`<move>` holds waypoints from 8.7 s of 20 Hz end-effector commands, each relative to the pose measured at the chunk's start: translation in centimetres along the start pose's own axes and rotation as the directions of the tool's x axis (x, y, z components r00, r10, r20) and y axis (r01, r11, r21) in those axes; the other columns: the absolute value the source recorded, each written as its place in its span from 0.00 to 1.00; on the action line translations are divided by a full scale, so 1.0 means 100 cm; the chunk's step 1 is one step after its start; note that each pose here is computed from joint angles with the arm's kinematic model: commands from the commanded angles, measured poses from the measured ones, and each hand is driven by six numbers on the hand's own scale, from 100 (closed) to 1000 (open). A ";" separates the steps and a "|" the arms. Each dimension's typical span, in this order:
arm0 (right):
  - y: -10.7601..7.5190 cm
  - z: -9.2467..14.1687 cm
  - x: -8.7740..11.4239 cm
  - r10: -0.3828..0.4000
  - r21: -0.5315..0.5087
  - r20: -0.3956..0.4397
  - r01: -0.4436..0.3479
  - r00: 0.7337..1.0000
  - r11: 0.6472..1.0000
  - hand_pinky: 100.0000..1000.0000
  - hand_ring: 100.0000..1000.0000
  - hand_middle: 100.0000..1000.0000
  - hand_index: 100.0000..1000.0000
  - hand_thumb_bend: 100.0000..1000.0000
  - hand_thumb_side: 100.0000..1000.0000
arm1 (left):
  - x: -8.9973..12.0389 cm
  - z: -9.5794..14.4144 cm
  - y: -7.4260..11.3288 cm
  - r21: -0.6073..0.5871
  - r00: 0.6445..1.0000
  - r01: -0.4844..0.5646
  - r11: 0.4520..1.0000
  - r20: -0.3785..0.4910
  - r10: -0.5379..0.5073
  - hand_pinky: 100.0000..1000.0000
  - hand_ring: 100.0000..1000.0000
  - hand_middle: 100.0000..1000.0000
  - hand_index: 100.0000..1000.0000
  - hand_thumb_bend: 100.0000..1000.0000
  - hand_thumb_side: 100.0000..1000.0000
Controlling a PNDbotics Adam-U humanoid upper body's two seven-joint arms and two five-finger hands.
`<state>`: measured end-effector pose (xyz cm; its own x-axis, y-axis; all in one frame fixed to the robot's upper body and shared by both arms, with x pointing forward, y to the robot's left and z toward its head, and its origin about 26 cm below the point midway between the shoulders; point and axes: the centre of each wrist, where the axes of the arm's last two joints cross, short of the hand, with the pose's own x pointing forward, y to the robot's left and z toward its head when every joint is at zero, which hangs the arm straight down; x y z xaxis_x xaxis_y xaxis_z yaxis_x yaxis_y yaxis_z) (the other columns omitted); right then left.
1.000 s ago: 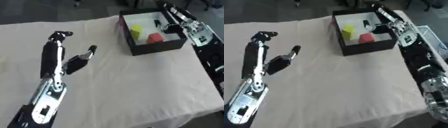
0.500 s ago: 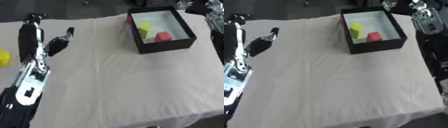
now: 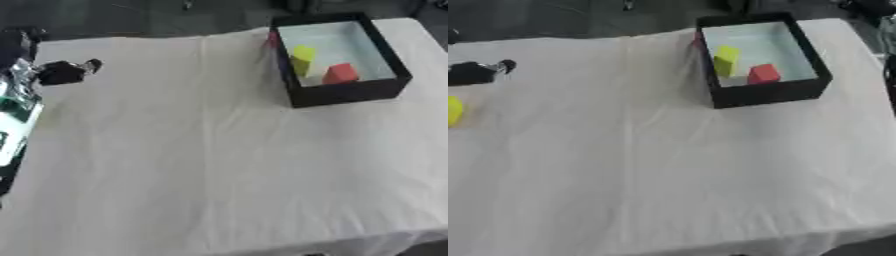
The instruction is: Pick up the objects with one hand, pass them to the other hand, and then place them into the box on the other side of the table.
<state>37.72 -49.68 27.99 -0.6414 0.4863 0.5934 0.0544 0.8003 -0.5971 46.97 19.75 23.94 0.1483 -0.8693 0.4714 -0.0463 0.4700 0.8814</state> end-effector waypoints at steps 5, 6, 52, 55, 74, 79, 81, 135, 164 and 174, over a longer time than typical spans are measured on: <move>-0.036 0.010 0.018 0.042 -0.038 -0.012 -0.042 0.999 0.998 1.00 1.00 1.00 1.00 0.00 0.40 | -0.024 -0.022 0.055 -0.142 0.992 0.076 0.987 -0.092 -0.089 0.76 0.83 0.75 0.80 0.74 0.30; -0.036 0.012 0.016 0.042 -0.042 -0.020 -0.043 0.999 0.998 1.00 1.00 1.00 1.00 0.00 0.40 | -0.027 -0.023 0.059 -0.159 0.991 0.079 0.984 -0.099 -0.095 0.76 0.83 0.75 0.80 0.73 0.31; -0.016 0.038 -0.021 0.112 -0.025 -0.135 -0.116 0.985 0.993 1.00 1.00 1.00 1.00 0.00 0.35 | -0.089 -0.052 0.050 -0.246 0.856 0.165 0.955 -0.445 -0.262 0.80 0.82 0.74 0.75 0.49 0.00; -0.015 0.039 -0.022 0.117 -0.021 -0.135 -0.121 0.984 0.992 1.00 1.00 1.00 1.00 0.00 0.34 | -0.091 -0.052 0.046 -0.243 0.857 0.153 0.958 -0.449 -0.251 0.80 0.82 0.74 0.74 0.46 0.00; -0.007 0.044 -0.032 0.152 0.004 -0.163 -0.153 0.975 0.988 1.00 1.00 1.00 1.00 0.00 0.30 | -0.091 -0.053 0.035 -0.189 0.844 0.211 0.959 -0.459 -0.276 0.73 0.68 0.55 0.45 0.15 0.00; -0.007 0.045 -0.033 0.158 0.007 -0.163 -0.159 0.974 0.987 1.00 1.00 1.00 1.00 0.00 0.30 | -0.081 -0.051 0.047 -0.130 0.878 0.201 0.971 -0.416 -0.238 0.70 0.64 0.53 0.43 0.10 0.00; -0.008 0.045 -0.033 0.155 0.001 -0.163 -0.157 0.974 0.988 1.00 1.00 1.00 1.00 0.00 0.32 | -0.075 -0.048 0.055 -0.100 0.896 0.199 0.975 -0.384 -0.222 0.68 0.63 0.52 0.43 0.09 0.00; 0.056 -0.044 0.007 0.165 0.399 0.198 -0.233 0.966 0.887 1.00 1.00 1.00 1.00 0.00 0.14 | -0.002 0.052 -0.058 0.230 0.901 -0.241 0.943 0.413 0.130 0.53 0.51 0.43 0.37 0.00 0.09; 0.140 -0.099 0.018 0.117 0.564 0.368 -0.322 0.922 0.760 1.00 1.00 1.00 1.00 0.00 0.11 | 0.068 0.082 -0.101 0.274 0.743 -0.263 0.925 0.669 0.013 0.54 0.52 0.44 0.38 0.00 0.08; 0.158 -0.115 0.029 0.102 0.588 0.423 -0.359 0.900 0.724 1.00 1.00 1.00 1.00 0.00 0.09 | 0.087 0.094 -0.109 0.255 0.663 -0.276 0.927 0.749 -0.009 0.54 0.52 0.44 0.38 0.00 0.08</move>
<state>45.66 -31.62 24.84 -0.8024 0.4404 0.4027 -0.2277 0.3979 -0.8887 39.79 6.29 17.46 -0.6046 -0.7151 0.3508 -0.3216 0.6221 0.7139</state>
